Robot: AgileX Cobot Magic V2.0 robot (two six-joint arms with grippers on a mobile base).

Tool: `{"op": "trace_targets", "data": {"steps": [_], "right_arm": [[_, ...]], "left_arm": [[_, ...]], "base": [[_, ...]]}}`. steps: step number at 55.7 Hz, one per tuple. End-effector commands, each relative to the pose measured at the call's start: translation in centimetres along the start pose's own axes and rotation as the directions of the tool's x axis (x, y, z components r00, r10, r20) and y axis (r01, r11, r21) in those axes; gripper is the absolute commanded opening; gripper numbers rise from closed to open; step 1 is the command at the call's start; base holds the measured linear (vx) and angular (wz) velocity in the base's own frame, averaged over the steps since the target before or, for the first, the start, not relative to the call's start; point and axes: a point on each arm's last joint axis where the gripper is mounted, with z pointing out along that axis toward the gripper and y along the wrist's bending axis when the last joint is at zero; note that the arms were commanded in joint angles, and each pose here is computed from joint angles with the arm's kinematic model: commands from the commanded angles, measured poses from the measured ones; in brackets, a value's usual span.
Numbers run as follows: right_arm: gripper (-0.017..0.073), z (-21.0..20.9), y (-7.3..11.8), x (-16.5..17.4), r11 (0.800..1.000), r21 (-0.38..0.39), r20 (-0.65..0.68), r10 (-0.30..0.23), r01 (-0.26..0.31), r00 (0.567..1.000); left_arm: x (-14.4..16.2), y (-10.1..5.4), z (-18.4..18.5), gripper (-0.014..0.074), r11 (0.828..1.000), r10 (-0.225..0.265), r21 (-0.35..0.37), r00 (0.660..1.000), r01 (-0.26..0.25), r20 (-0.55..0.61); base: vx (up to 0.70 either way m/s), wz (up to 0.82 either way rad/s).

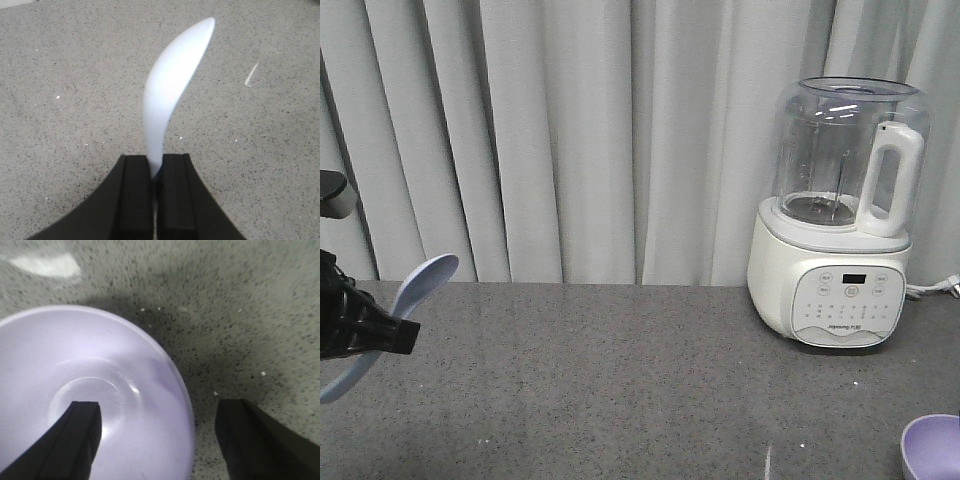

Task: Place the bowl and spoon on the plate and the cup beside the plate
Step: 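Grasp the lavender bowl rim with the right gripper and lift it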

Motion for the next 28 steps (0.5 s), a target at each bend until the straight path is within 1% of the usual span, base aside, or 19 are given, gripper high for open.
{"op": "trace_targets", "data": {"steps": [1, 7, 12, 16, 19, 20, 24, 25, 28], "right_arm": [[0.0522, -0.4, -0.1, -1.2, 1.0, -0.001, 0.064, -0.003, 0.003, 0.998], [0.0514, 0.9, 0.0, -1.3, 1.0, 0.001, 0.036, -0.006, 0.006, 0.999], [0.0459, 1.3, 0.1, -1.4, 1.0, 0.001, 0.032, -0.008, 0.008, 0.999], [0.0347, 1.5, 0.1, -1.5, 1.0, 0.001, 0.033, -0.01, 0.01, 0.999], [0.0233, 1.5, 0.1, -1.5, 1.0, 0.002, 0.035, -0.015, 0.015, 0.999], [0.0178, 1.5, 0.1, -1.5, 1.0, 0.002, 0.036, -0.016, 0.016, 0.999], [0.0009, 1.5, 0.1, -1.5, 1.0, 0.005, 0.036, -0.025, 0.024, 0.999], [-0.0017, 1.5, 0.1, -1.4, 1.0, 0.006, 0.034, -0.025, 0.025, 0.999], [-0.0015, 1.5, 0.1, -1.4, 0.999, 0.007, 0.027, -0.036, 0.036, 0.999]], "left_arm": [[-1.1, -0.4, -1.6, -0.0006, 1.0, 0.0, 0.014, 0.995, -0.001, 0.104], [-1.0, -0.4, -1.6, -0.0006, 1.0, 0.001, 0.014, 0.995, -0.002, 0.101], [-1.0, -0.4, -1.6, -0.0006, 1.0, 0.001, 0.014, 0.995, -0.002, 0.101], [-1.0, -0.4, -1.6, -0.0006, 1.0, 0.001, 0.014, 0.995, -0.002, 0.101], [-1.0, -0.4, -1.6, -0.0006, 1.0, 0.001, 0.014, 0.995, -0.002, 0.101], [-1.0, -0.4, -1.6, -0.0006, 1.0, 0.001, 0.014, 0.995, -0.002, 0.101], [-1.0, -0.4, -1.6, -0.0006, 1.0, 0.001, 0.014, 0.995, -0.002, 0.1], [-1.0, -0.4, -1.6, -0.0006, 1.0, 0.001, 0.014, 0.995, -0.002, 0.1], [-1.0, -0.4, -1.6, -0.0006, 1.0, 0.0, 0.014, 0.995, -0.002, 0.101]], "base": [[0.0, 0.0], [0.0, 0.0], [0.0, 0.0], [0.0, 0.0], [0.0, 0.0], [0.0, 0.0], [0.0, 0.0], [0.0, 0.0], [0.0, 0.0]]}}
